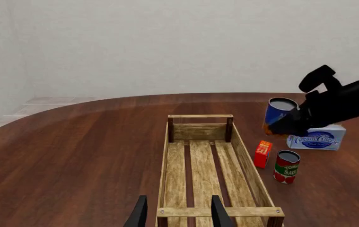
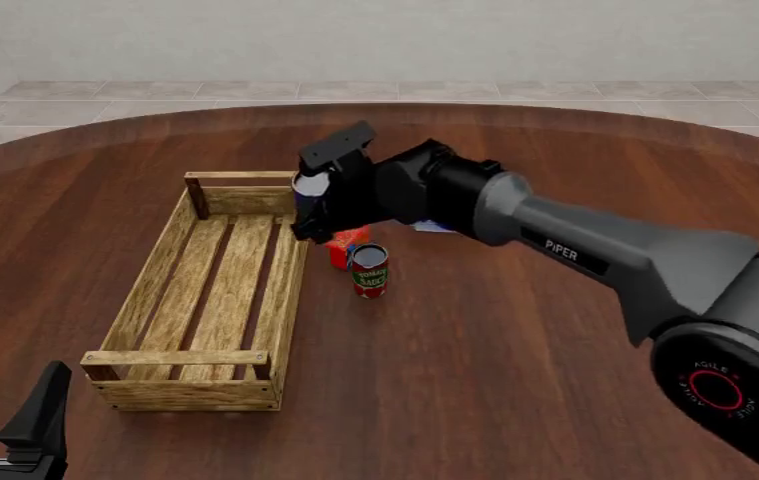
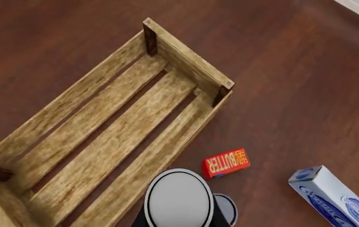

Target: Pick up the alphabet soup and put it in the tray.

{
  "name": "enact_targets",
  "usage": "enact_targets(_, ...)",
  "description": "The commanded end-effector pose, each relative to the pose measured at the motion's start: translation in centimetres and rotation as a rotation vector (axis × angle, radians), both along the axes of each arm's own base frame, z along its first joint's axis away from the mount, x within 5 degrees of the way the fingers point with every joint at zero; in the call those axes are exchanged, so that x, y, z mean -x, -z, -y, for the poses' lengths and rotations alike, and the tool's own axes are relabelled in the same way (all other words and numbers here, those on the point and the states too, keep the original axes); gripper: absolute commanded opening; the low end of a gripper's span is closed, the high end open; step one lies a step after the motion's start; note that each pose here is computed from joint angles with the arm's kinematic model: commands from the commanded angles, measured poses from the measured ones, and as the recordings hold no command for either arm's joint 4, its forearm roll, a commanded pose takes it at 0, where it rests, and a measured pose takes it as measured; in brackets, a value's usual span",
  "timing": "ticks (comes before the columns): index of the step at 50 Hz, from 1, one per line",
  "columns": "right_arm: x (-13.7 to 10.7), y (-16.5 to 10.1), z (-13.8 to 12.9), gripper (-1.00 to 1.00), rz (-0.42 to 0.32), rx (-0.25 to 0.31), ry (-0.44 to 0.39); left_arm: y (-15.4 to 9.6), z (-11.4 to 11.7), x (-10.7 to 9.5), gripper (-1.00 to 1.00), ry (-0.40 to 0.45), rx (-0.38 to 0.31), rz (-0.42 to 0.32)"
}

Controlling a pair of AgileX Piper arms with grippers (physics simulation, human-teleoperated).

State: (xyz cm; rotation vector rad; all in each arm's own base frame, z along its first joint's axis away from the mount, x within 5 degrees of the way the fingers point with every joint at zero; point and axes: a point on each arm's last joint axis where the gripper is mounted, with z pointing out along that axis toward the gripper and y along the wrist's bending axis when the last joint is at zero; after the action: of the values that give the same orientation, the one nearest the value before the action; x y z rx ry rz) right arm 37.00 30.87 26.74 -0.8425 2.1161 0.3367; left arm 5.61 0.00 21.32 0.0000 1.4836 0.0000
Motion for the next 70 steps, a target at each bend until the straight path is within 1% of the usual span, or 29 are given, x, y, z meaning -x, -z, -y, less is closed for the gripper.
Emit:
enact_targets(1,0.4,-0.8,-3.1,-1.0,0.008,-0.029,-0.039,0.0,0.0,0.0,1.0,0.0,0.0,0.0)
enact_targets(10,0.5,-0.4,-4.8,-1.0,0.009,-0.036,-0.062,0.0,0.0,0.0,1.0,0.0,0.0,0.0)
enact_targets(19,0.8,0.9,-6.8,-1.0,-0.007,-0.032,-0.087,0.0,0.0,0.0,1.0,0.0,0.0,0.0)
enact_targets(28,0.8,2.8,-8.7,-1.0,-0.033,-0.021,-0.102,0.0,0.0,0.0,1.0,0.0,0.0,0.0)
enact_targets(38,1.4,3.9,-10.7,-1.0,-0.056,-0.023,-0.12,0.0,0.0,0.0,1.0,0.0,0.0,0.0)
enact_targets(44,1.0,4.8,-11.2,-1.0,-0.068,-0.011,-0.12,0.0,0.0,0.0,1.0,0.0,0.0,0.0)
enact_targets(49,1.3,5.9,-12.2,-1.0,-0.091,-0.014,-0.119,0.0,0.0,0.0,1.0,0.0,0.0,0.0)
enact_targets(59,0.7,7.4,-12.8,-1.0,-0.111,-0.002,-0.111,0.0,0.0,0.0,1.0,0.0,0.0,0.0)
enact_targets(70,1.2,9.1,-13.5,-1.0,-0.14,0.012,-0.114,0.0,0.0,0.0,1.0,0.0,0.0,0.0)
